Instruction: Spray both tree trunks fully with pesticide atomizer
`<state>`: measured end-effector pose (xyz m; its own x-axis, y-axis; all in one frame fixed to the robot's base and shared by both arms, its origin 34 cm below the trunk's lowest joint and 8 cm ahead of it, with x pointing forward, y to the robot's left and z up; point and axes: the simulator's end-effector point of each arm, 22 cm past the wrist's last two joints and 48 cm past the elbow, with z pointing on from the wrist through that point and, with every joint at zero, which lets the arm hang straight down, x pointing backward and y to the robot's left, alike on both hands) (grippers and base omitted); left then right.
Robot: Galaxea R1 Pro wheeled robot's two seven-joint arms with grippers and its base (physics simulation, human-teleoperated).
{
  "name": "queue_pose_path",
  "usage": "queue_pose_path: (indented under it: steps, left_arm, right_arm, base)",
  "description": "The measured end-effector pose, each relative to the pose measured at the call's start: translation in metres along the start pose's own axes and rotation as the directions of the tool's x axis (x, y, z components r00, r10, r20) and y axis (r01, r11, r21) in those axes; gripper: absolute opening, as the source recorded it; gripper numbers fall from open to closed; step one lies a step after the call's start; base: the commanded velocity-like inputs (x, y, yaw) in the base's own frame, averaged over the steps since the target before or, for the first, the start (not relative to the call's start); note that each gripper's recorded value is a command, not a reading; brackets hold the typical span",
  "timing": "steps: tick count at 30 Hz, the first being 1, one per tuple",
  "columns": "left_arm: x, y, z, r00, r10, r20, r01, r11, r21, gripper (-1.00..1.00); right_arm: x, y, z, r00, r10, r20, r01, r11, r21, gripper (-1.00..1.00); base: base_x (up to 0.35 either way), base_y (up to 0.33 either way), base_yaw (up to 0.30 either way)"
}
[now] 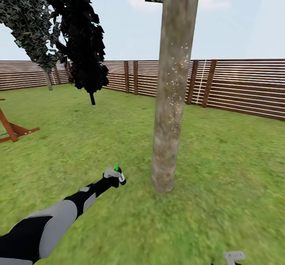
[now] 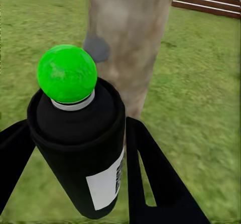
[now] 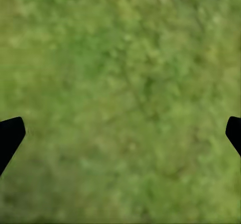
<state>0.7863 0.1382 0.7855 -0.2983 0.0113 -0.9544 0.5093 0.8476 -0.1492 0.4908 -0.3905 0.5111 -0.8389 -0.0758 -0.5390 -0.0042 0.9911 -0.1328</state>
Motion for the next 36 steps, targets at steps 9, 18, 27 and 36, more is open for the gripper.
queue_pose_path:
  steps: [9,18,27,36]
  left_arm:
    - [0.013,0.003,-0.001,1.000,-0.024,-0.007,0.024,0.998,-0.053,-1.00]
    - [0.012,0.033,0.001,0.999,-0.033,0.002,0.033,0.965,-0.261,-1.00]
    - [0.012,0.034,0.001,0.999,-0.034,0.001,0.033,0.964,-0.266,-1.00]
    - [0.010,0.035,0.000,0.999,-0.032,0.004,0.032,0.963,-0.266,-1.00]
  right_arm:
    - [0.000,0.000,0.000,1.000,0.000,0.001,0.000,1.000,0.000,1.00]
    - [0.000,0.001,0.000,1.000,0.000,0.001,0.000,1.000,-0.001,1.00]
    - [-0.001,0.001,0.000,1.000,0.000,0.002,0.000,1.000,-0.001,1.00]
    - [-0.003,0.001,-0.001,1.000,0.001,0.006,-0.001,1.000,-0.001,1.00]
  base:
    - [0.156,0.295,0.000]
    - [0.215,0.269,0.000]
    - [0.077,0.308,-0.064]
    - [0.011,0.335,-0.239]
